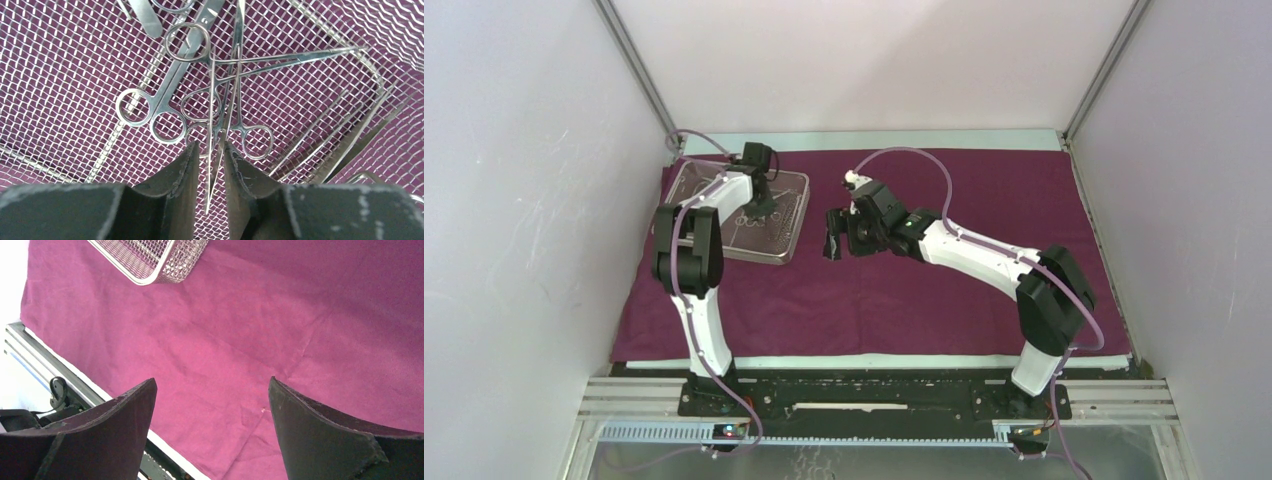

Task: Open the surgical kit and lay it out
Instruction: Pick up the medical item from the container.

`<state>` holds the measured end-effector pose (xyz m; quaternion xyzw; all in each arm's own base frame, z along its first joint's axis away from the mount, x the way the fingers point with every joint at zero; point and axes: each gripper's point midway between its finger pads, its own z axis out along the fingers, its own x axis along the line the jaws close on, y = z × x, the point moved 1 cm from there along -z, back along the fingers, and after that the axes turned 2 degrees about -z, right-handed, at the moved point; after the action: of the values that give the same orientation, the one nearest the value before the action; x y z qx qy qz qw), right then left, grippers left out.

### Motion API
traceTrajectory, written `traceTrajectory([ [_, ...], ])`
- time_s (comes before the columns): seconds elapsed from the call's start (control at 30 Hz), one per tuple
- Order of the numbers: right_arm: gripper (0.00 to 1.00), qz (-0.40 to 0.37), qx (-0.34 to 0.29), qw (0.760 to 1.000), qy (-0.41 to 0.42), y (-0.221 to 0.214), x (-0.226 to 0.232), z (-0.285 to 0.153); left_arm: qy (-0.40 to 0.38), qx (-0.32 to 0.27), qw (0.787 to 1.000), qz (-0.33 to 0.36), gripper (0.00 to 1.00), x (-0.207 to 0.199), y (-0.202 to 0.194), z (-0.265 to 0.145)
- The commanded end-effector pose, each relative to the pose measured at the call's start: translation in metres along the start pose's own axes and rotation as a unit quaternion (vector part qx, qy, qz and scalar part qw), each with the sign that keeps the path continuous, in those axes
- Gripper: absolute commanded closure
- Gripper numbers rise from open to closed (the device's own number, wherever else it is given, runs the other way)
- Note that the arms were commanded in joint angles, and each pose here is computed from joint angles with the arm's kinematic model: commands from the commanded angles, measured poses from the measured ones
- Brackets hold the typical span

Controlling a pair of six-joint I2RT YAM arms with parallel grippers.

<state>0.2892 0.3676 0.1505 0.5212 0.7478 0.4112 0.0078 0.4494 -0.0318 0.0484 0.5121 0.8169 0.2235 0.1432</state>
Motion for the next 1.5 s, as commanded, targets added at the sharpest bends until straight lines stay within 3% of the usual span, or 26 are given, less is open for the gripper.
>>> traceTrajectory([
  [0.0, 0.09, -0.019, -0.019, 1.0, 0.004, 0.007, 0.006, -0.012, -0.017, -0.03, 0.998, -0.056, 0.71, 0.009, 0.027, -0.02],
  [0.4, 0.09, -0.019, -0.013, 1.0, 0.002, 0.002, 0.003, -0.008, -0.026, -0.04, 0.997, -0.064, 0.73, 0.013, 0.04, -0.026],
  [1.13, 0.09, -0.017, -0.014, 1.0, 0.002, 0.004, 0.0, -0.006, -0.035, 0.02, 0.996, -0.074, 0.74, 0.013, 0.031, 0.003],
  [1.47, 0.09, -0.017, -0.013, 1.0, 0.001, 0.003, -0.001, -0.006, -0.026, 0.025, 0.995, -0.091, 0.81, 0.013, 0.03, 0.01],
])
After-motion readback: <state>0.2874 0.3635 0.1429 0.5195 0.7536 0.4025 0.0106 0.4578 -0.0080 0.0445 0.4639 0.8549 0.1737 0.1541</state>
